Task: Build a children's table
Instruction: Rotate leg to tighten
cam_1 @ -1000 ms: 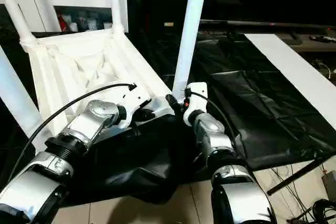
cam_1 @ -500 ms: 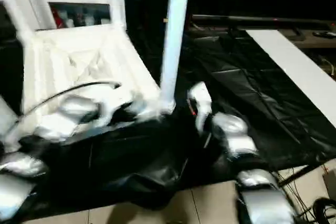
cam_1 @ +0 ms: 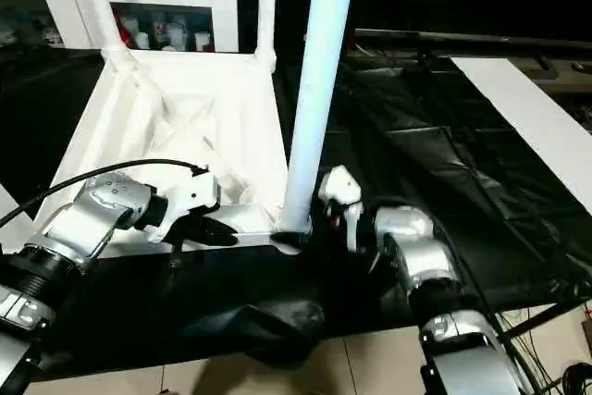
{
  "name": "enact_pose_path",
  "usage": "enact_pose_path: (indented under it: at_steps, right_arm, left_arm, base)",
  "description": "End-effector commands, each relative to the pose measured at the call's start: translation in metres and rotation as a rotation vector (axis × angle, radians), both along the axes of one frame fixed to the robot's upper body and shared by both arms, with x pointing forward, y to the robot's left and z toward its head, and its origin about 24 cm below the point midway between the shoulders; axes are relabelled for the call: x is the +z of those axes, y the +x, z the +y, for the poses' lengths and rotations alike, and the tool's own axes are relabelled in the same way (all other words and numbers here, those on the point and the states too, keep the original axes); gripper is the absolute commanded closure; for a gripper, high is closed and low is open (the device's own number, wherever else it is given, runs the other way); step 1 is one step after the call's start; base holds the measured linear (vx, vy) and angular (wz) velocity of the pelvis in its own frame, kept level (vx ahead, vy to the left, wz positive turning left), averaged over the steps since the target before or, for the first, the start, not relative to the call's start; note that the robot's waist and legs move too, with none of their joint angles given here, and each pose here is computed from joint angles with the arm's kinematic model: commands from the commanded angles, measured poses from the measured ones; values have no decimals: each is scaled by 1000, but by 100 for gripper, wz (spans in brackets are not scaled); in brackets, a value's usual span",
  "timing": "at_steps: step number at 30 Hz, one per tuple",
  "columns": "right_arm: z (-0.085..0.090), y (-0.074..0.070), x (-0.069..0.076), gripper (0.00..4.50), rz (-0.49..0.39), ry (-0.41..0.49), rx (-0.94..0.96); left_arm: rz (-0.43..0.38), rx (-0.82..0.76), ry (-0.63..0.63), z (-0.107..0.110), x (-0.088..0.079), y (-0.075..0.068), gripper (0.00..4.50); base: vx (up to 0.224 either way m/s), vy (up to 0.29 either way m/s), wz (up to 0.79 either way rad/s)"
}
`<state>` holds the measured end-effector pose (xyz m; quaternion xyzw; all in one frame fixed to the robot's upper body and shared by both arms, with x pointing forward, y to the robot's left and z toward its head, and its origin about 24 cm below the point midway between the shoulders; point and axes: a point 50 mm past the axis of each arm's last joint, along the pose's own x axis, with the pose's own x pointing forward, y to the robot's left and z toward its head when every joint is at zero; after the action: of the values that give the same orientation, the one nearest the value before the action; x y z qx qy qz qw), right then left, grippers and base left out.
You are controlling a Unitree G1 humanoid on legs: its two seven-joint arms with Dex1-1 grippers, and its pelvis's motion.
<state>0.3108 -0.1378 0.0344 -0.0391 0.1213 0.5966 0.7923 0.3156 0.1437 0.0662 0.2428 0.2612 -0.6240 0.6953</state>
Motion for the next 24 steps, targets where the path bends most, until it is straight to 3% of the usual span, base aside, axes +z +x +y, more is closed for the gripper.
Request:
enact_pose_path:
  at_steps: [1,11,16,19,24]
  right_arm:
    - [-1,-1,0,96,13,-28,31]
    - [-1,3,1,178,24,-15,8]
    - [-1,2,-1,186,30,-22,0]
    - [-4,13,-9,187,-3,-75,-214]
    - [-5,23,-18,187,37,-66,-469]
  left_arm:
    - [69,-51,32,-5,-13,-9,450]
    - [75,-40,42,-1,-14,-10,450]
    - [81,-36,48,0,-14,-10,450]
    - [62,64,38,-4,-19,-3,450]
    - [-6,238,14,-17,-23,12,450]
  base:
    - [0,0,0]
    - [0,0,0]
    - [0,0,0]
    - [0,0,0]
    - [-10,-1,0]
